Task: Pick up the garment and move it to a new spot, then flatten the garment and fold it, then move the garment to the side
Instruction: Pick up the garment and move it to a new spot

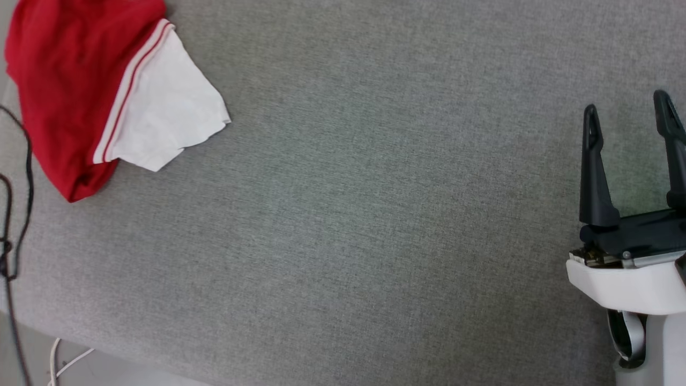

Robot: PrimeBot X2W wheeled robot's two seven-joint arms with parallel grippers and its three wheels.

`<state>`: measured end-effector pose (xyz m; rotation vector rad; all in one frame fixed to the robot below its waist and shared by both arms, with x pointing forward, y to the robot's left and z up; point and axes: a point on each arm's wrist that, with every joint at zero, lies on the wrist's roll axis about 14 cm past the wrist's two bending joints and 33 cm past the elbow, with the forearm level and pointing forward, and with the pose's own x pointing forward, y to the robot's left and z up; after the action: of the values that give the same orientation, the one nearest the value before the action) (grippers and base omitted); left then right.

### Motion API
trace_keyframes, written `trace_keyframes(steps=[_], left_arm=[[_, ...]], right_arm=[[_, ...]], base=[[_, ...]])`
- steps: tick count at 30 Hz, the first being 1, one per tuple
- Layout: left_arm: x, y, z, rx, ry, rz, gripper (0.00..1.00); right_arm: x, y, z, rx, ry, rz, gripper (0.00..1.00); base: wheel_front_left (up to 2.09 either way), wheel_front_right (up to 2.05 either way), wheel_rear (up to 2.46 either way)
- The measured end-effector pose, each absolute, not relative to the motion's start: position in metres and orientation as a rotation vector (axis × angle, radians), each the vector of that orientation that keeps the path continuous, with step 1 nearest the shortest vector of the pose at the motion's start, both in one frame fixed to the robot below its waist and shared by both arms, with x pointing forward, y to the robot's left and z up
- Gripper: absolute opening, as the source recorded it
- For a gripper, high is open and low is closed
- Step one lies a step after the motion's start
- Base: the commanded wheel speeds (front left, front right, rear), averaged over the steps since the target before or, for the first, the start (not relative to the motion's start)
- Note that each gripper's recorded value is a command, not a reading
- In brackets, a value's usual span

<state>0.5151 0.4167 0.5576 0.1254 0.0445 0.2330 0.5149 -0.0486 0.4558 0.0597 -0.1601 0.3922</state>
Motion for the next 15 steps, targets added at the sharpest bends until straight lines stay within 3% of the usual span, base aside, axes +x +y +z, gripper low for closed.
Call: trace_keyframes(steps=[2,8,15], left_arm=[[0.518,0.416,0.547,0.115,0.102,0.221,1.0],[0.511,0.409,0.454,0.016,0.601,0.163,1.0],[0.484,0.4,0.397,-0.175,0.992,0.154,1.0]], right_arm=[[0.516,-0.049,0.455,0.06,-0.161,0.39,1.0],[0.522,-0.056,0.445,0.045,-0.159,0.374,1.0],[0.524,-0.064,0.431,0.029,-0.133,0.354,1.0]], base=[[0.0,0.0,0.0],[0.0,0.0,0.0],[0.0,0.0,0.0]])
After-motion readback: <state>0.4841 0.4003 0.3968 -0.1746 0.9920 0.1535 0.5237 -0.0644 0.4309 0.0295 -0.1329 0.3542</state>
